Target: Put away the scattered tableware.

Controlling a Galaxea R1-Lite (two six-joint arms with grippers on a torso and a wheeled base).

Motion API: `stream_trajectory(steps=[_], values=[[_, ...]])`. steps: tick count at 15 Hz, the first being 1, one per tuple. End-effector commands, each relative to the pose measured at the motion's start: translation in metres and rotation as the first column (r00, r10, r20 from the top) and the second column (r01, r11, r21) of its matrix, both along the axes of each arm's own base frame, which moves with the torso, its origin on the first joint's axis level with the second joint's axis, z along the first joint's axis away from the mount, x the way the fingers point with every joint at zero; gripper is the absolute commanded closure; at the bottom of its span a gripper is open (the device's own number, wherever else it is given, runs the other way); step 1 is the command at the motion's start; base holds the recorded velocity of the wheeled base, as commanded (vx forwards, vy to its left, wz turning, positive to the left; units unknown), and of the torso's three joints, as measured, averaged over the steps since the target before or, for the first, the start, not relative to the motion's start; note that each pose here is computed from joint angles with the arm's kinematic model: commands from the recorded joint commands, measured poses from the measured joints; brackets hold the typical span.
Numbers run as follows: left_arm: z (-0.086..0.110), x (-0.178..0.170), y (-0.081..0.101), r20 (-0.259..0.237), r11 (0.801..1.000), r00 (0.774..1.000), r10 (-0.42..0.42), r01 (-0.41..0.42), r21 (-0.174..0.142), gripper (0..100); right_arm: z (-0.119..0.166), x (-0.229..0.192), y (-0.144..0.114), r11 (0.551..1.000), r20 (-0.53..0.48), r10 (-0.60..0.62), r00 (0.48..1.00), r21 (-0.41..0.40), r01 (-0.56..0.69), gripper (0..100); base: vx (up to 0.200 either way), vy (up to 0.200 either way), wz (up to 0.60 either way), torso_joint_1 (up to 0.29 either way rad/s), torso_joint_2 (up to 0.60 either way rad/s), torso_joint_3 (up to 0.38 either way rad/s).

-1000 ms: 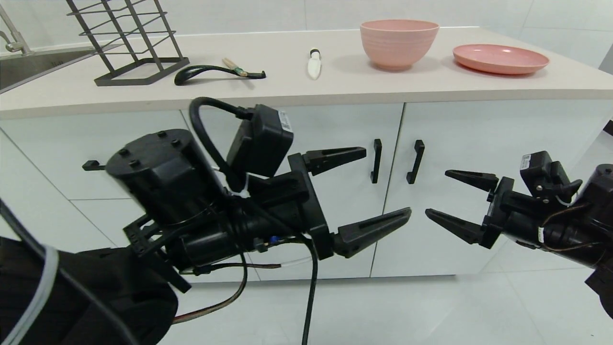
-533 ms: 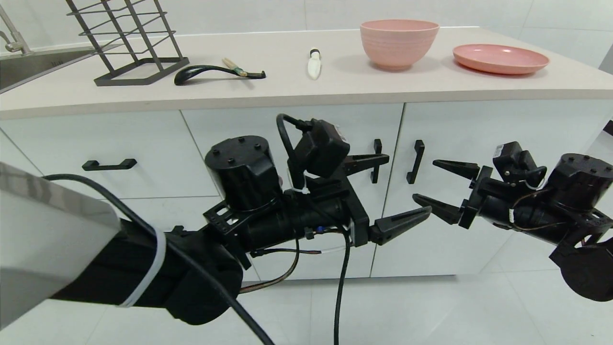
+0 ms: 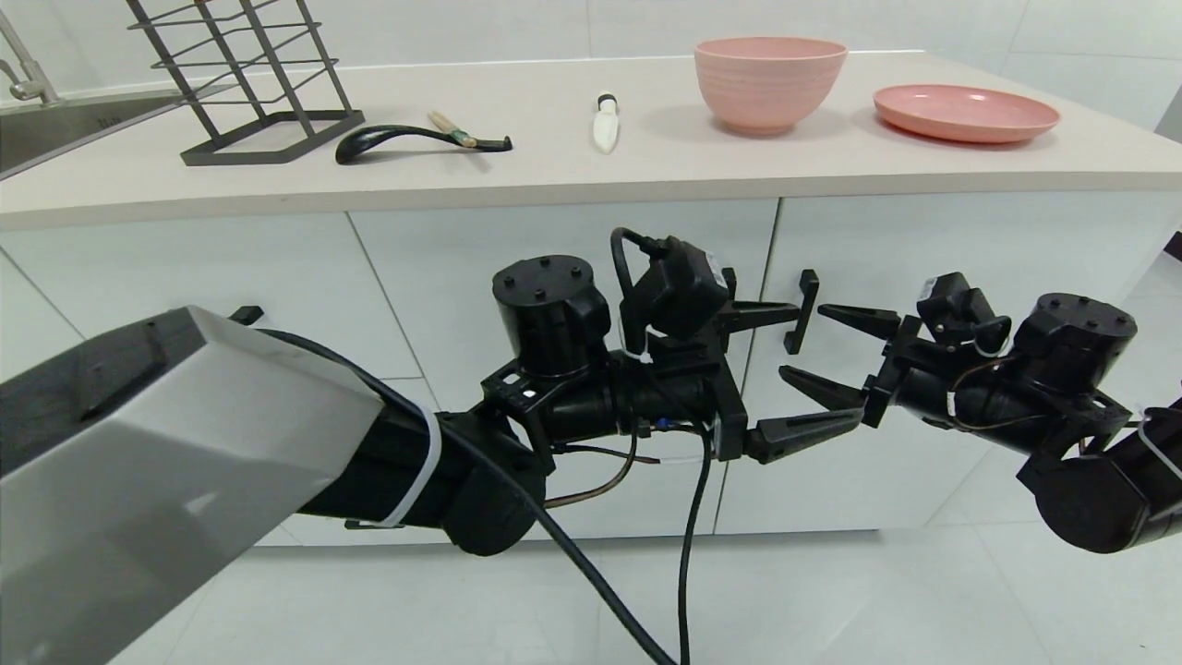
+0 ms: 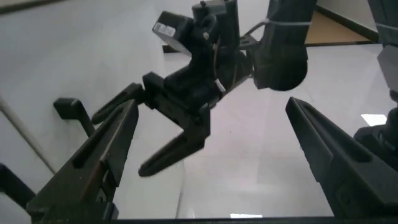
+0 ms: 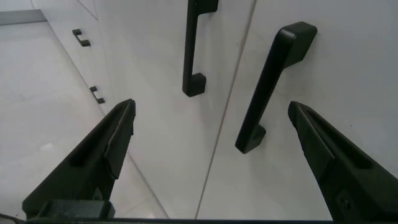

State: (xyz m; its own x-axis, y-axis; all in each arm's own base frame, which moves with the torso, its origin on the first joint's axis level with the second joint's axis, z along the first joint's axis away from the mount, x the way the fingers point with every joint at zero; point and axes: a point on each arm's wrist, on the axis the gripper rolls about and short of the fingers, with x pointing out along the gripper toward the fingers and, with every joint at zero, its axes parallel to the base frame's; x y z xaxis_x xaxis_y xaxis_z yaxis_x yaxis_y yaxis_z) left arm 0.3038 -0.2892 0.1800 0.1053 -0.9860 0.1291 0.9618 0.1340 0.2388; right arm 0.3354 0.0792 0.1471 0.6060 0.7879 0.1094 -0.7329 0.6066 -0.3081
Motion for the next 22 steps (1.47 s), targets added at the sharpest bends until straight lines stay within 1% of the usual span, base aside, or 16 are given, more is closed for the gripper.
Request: stream_trajectory(steps=[1,2,4,5,7,8,10,12,14,15,16,18,21,22], values=[[0.004,0.007,-0.002,0.014,0.999,0.999,0.039,-0.038,-0.023,0,0.0,0.004,0.001,1.0,0.008,0.001,1.0,0.001,-0.001,0,0.0,0.0,0.0,0.0,0.0,0.0],[0.006,0.008,-0.002,0.01,0.997,0.997,0.07,-0.07,-0.028,0,0.0,0.007,0.002,1.0,0.011,0.001,1.0,0.002,-0.001,0,0.0,0.0,0.0,0.0,0.0,0.0],[0.006,0.009,-0.001,-0.002,0.995,0.995,0.1,-0.1,-0.026,0,-0.003,0.013,0.003,1.0,0.013,0.001,1.0,0.003,-0.001,0,0.0,0.0,0.0,0.0,0.0,0.0],[0.006,0.01,-0.001,-0.018,0.991,0.992,0.128,-0.129,-0.031,0,-0.004,0.015,0.004,1.0,0.013,0.003,1.0,0.003,-0.003,0,0.0,0.0,0.0,0.0,0.0,0.0],[0.008,0.01,0.0,-0.06,0.99,0.99,0.129,-0.132,-0.048,0,-0.003,0.017,0.006,1.0,0.022,0.009,1.0,0.004,-0.009,0,0.0,0.0,0.0,0.0,0.0,0.0],[0.009,0.01,-0.001,-0.065,0.99,0.989,0.131,-0.134,-0.053,0,-0.001,0.018,0.007,1.0,0.029,0.02,0.999,0.006,-0.02,0,0.0,0.0,0.0,0.0,0.0,0.0],[0.013,0.013,-0.001,-0.058,0.986,0.987,0.151,-0.154,-0.067,0,-0.001,0.017,0.008,0.998,0.029,0.066,0.997,-0.001,-0.066,0,0.0,0.0,0.0,0.0,0.0,0.0],[0.013,0.017,-0.003,-0.062,0.98,0.982,0.18,-0.185,-0.079,0,0.001,0.016,0.01,0.995,0.04,0.102,0.994,-0.004,-0.102,0,0.0,0.0,0.0,0.0,0.0,0.0],[0.014,0.021,-0.005,-0.108,0.971,0.973,0.204,-0.215,-0.1,0,0.002,0.013,0.014,0.989,0.037,0.15,0.988,-0.005,-0.15,0,0.0,0.0,0.0,0.0,0.0,0.0],[0.017,0.021,-0.005,-0.116,0.97,0.972,0.206,-0.218,-0.111,0,0.001,0.012,0.014,0.984,0.036,0.178,0.983,-0.011,-0.178,0,0.0,0.0,0.0,0.0,0.0,0.0],[0.019,0.022,-0.006,-0.115,0.969,0.972,0.204,-0.217,-0.118,0,0.0,0.011,0.015,0.977,0.031,0.211,0.977,-0.016,-0.211,0,0.0,0.0,0.0,0.0,0.0,0.0],[0.019,0.022,-0.006,-0.115,0.969,0.972,0.204,-0.217,-0.119,0,0.003,0.007,0.014,0.973,0.033,0.23,0.973,-0.019,-0.23,0,0.0,0.0,0.0,0.0,0.0,0.0],[0.015,0.023,-0.007,-0.117,0.97,0.972,0.203,-0.216,-0.113,0,-0.001,-0.018,0.01,0.96,-0.022,0.278,0.96,-0.023,-0.278,0,0.0,0.0,0.0,0.0,0.0,0.0],[0.016,0.025,-0.009,-0.113,0.969,0.973,0.203,-0.216,-0.119,0,0.004,-0.03,0.007,0.959,-0.02,0.28,0.96,-0.024,-0.281,0,0.0,0.0,0.0,0.0,0.0,0.0]])
